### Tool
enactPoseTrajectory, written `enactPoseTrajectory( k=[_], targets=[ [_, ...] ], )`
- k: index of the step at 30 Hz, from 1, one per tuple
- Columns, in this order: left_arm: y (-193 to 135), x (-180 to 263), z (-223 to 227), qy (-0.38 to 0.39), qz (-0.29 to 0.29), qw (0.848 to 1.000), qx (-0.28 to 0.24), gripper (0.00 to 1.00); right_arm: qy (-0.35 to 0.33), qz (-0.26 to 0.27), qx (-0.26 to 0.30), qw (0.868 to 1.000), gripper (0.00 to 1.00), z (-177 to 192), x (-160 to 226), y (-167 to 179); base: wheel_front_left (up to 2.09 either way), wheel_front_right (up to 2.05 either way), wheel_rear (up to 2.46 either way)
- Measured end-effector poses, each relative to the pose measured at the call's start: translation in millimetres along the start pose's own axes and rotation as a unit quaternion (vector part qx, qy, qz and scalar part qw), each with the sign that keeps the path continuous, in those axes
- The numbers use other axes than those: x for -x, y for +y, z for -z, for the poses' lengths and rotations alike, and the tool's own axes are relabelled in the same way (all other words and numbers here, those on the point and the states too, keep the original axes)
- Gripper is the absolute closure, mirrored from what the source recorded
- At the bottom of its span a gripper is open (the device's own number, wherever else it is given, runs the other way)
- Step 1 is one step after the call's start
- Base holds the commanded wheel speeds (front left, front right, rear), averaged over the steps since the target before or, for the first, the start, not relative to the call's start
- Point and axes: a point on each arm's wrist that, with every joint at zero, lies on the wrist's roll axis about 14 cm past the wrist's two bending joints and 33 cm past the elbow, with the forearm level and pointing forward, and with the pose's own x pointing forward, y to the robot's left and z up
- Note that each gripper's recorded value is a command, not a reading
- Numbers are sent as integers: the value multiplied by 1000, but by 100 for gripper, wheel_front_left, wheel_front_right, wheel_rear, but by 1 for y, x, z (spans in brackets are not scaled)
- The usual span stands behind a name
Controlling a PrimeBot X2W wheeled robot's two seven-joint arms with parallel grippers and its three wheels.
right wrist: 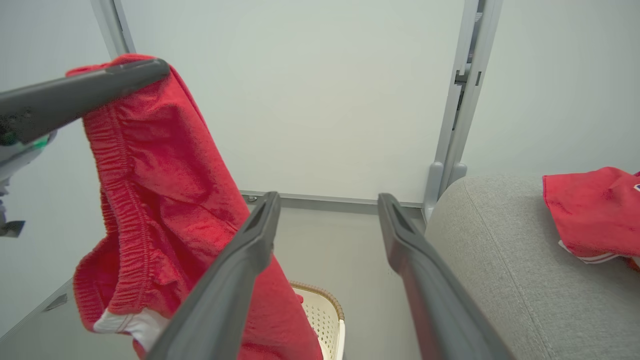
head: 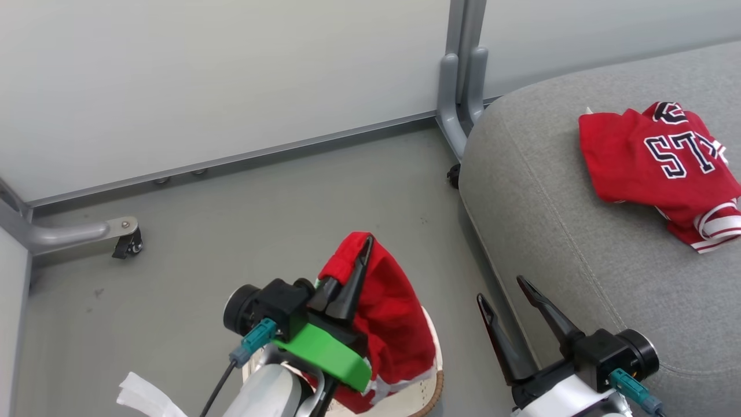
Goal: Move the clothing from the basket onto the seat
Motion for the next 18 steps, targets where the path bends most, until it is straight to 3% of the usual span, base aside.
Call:
enactPoseTrajectory(
  k=[5,18],
  targets=[
    [-10,1,-5,-8,13,1000,1,100,-7,-30,-28,999,0,-3,-8,19,0,0,0],
    [-54,-3,-11,-14,84,996,12,100,23,-121,-41,992,0,13,-23,58,0,0,0]
  ],
)
